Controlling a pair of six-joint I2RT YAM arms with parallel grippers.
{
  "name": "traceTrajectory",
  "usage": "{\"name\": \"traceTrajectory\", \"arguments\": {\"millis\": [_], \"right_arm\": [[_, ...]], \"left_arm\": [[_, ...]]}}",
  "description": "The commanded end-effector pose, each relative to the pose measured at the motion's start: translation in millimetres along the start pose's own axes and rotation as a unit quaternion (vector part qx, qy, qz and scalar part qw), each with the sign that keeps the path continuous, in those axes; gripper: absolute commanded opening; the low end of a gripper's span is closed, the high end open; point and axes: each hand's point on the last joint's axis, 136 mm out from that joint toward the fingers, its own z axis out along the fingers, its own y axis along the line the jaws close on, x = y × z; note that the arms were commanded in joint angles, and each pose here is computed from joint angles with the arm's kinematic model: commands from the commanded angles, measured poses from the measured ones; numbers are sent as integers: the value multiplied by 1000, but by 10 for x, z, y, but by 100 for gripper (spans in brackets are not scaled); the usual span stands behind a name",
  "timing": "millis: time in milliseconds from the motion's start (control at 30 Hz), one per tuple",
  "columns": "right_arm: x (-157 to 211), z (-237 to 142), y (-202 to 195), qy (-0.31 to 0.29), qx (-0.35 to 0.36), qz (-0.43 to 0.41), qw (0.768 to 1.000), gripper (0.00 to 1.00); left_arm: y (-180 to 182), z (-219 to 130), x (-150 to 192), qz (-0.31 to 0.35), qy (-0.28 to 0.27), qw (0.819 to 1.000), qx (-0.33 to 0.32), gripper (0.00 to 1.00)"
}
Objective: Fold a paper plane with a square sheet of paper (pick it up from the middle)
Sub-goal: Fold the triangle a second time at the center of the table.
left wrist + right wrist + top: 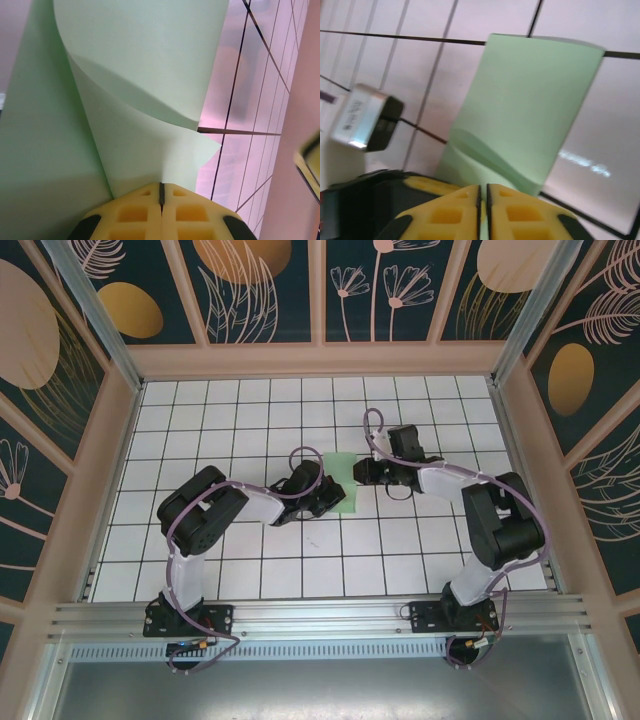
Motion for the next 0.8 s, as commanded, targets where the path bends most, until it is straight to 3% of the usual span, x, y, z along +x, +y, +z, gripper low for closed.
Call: {"name": "traceTrajectory", "arguments": {"millis": [0,300,767], "right_arm": [[215,-125,291,31,-73,41,996,9],[611,-142,483,92,-105,71,988,1],[842,94,204,134,-41,76,987,0]], "left_arm": [[127,-22,13,-14,-8,1000,-17,2],[118,-9,9,-16,-8,1000,-14,2],[117,-5,10,-16,-8,1000,-15,1]]}}
